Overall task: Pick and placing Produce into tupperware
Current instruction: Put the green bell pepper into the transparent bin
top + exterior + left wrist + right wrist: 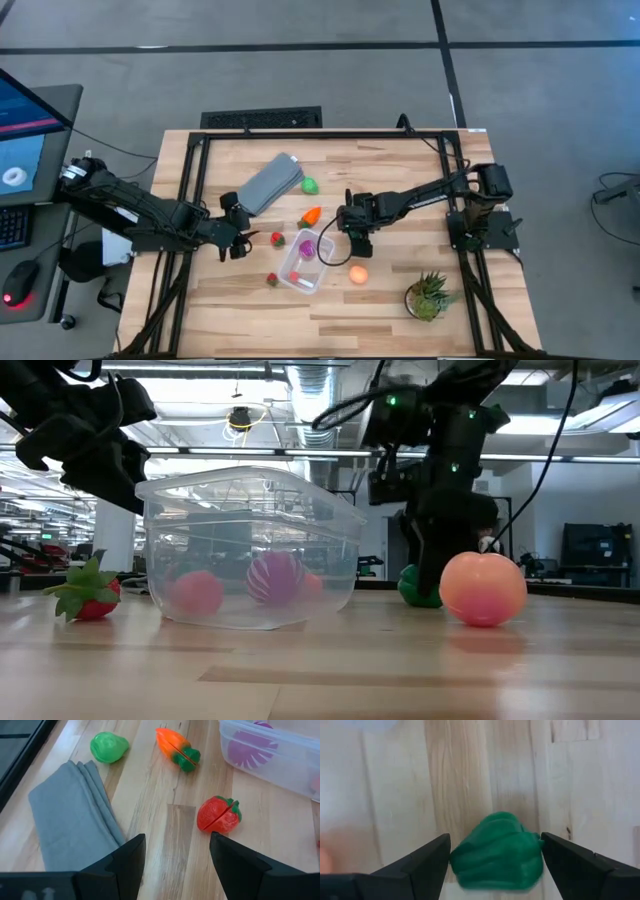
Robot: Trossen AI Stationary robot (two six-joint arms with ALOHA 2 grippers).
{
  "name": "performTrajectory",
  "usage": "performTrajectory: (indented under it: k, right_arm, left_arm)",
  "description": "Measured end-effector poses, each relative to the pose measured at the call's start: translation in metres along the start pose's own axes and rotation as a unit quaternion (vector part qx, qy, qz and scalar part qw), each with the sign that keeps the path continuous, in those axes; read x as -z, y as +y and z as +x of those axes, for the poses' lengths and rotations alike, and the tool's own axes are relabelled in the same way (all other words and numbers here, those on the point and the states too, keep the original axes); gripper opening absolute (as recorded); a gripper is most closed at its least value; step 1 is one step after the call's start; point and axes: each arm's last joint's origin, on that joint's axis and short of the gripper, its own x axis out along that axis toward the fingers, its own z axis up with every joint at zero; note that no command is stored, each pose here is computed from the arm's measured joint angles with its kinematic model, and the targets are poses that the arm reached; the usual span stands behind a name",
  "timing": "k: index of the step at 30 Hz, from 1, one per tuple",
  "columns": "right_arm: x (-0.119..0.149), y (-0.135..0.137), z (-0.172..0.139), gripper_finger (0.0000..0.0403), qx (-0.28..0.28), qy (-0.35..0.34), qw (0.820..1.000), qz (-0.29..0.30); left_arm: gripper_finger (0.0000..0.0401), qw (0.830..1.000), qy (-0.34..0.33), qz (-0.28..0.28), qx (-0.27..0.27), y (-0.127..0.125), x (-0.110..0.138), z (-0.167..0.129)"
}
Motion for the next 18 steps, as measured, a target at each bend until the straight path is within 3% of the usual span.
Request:
performTrajectory:
  k: [18]
  right_arm:
    - [0.003,0.000,0.010,0.0295,0.009,0.027,1.000,-0.003]
  left_arm:
    - [0.0210,1.000,0.000,0.000,0.000,0.000,0.000,0.000]
